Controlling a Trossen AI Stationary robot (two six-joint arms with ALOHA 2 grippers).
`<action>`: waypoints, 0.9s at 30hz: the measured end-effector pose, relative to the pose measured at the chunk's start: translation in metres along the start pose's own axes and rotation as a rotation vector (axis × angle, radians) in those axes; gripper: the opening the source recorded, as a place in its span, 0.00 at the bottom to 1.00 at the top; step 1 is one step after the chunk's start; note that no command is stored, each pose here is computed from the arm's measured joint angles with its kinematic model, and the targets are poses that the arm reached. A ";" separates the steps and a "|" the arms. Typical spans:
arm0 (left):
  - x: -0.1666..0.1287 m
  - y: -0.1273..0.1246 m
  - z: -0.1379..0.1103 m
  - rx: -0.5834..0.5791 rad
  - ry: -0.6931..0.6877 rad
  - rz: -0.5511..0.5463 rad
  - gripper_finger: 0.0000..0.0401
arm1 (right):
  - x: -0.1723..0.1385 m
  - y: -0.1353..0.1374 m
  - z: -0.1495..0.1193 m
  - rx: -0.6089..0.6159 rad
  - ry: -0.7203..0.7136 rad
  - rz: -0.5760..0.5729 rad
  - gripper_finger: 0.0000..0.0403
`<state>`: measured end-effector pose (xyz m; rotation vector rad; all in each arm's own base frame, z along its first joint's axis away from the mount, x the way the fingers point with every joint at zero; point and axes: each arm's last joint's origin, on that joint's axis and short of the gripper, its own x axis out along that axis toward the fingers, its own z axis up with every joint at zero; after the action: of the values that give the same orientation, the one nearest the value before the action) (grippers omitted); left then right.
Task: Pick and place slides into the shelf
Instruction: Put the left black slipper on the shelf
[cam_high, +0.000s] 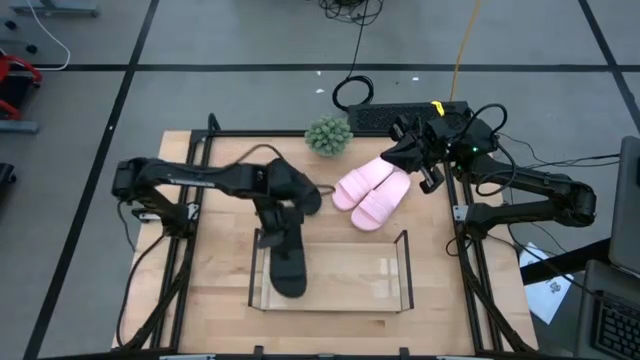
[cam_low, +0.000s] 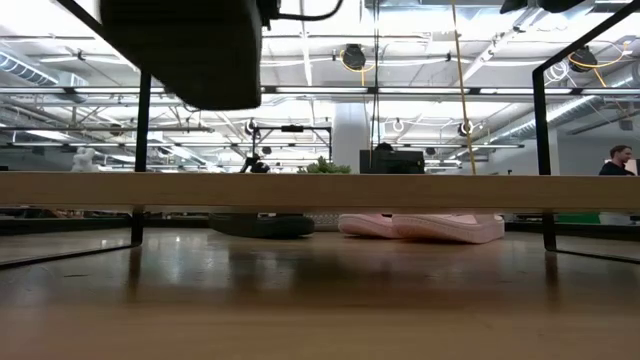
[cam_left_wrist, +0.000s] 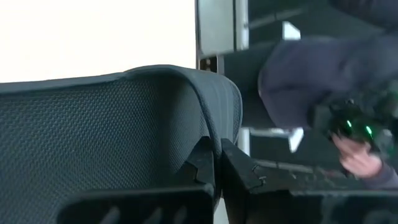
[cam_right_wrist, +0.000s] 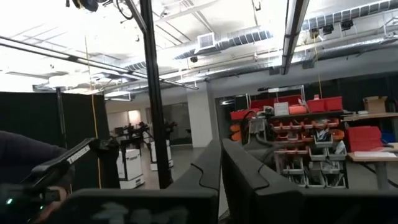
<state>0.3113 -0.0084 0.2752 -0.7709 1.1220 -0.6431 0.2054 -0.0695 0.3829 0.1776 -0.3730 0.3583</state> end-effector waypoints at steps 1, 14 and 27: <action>0.006 0.002 0.001 -0.001 0.020 -0.010 0.00 | 0.000 0.000 0.000 0.001 0.000 0.000 0.01; 0.041 -0.005 -0.004 0.070 0.100 0.059 0.00 | 0.000 -0.001 -0.003 0.048 0.022 -0.011 0.01; 0.048 0.005 -0.011 0.044 0.091 0.095 0.00 | 0.000 -0.001 -0.002 0.123 0.020 -0.007 0.01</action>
<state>0.3157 -0.0457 0.2427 -0.6516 1.2163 -0.6260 0.2065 -0.0699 0.3807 0.2952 -0.3307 0.3763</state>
